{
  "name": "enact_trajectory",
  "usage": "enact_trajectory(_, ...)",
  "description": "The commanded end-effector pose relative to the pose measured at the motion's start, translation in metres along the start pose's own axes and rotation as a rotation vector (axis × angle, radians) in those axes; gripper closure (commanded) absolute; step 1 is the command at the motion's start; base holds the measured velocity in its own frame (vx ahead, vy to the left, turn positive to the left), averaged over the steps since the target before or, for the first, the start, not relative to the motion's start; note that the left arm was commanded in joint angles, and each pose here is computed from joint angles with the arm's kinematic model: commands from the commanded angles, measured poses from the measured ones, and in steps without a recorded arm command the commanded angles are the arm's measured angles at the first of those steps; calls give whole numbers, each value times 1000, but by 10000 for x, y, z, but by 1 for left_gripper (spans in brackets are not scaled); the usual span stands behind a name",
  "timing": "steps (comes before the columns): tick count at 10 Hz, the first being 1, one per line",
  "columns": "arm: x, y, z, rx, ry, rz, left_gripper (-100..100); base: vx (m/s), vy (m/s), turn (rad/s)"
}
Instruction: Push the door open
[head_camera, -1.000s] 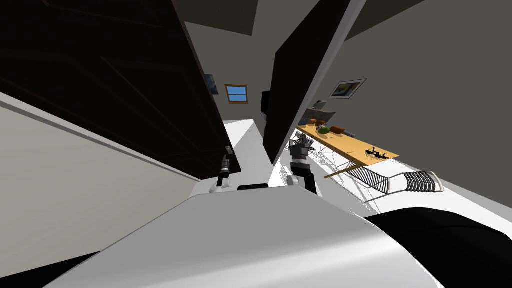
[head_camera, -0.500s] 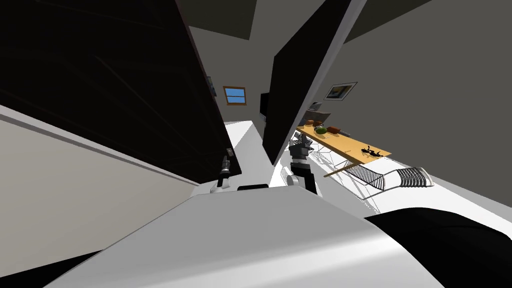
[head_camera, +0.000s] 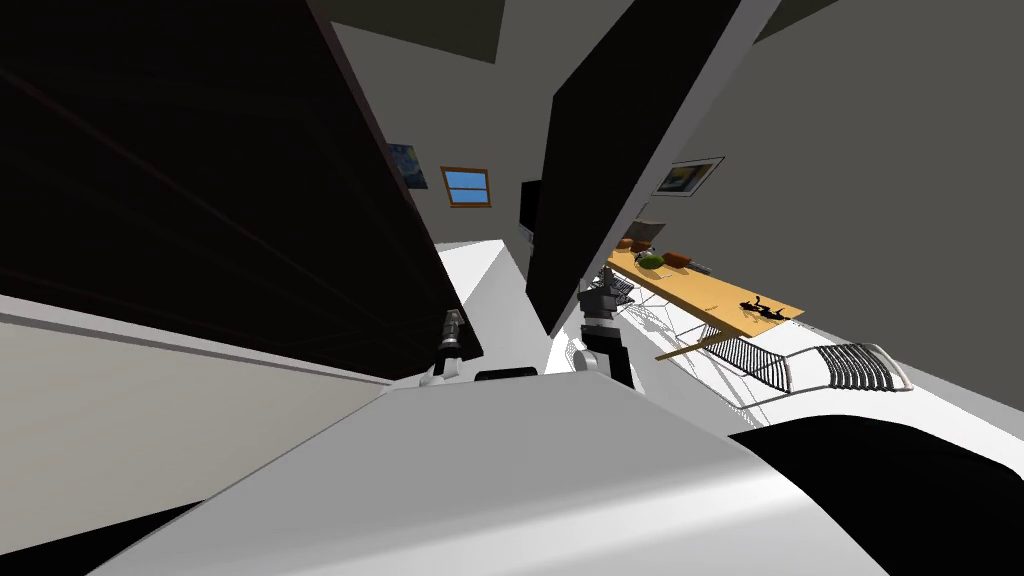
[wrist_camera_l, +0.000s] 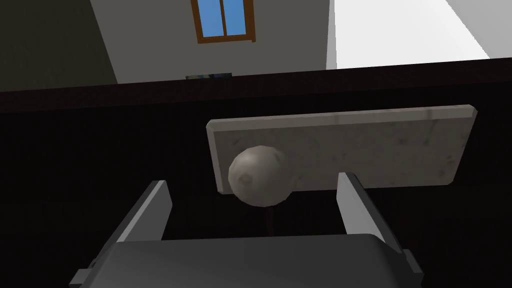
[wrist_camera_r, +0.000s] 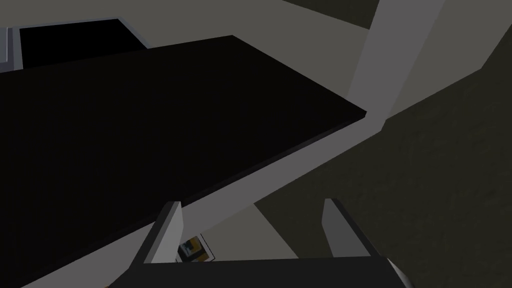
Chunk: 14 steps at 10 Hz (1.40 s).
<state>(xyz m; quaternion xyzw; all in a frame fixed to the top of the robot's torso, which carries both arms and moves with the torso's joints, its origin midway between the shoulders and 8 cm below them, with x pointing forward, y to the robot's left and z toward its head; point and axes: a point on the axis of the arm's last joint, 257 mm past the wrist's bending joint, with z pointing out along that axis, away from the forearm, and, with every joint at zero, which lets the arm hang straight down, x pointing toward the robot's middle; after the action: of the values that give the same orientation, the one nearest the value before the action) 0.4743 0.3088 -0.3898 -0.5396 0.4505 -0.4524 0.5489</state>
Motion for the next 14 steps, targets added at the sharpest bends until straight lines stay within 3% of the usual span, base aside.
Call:
enact_trajectory(1,-1,12,-15,-1,-4,-4,-100,187,84,-37)
enact_trajectory(2,1,8,-10,-1,-3,-3,-100,79,34,-7)
enact_trajectory(3,1,8,-10,-1,-3,-3,100,-17,-9,6)
enact_trajectory(8,1,8,-10,-1,-3,-3,100,-13,-5,0)
enact_trajectory(14,-227,27,-11,-7,-41,6,100,164,-17,51)
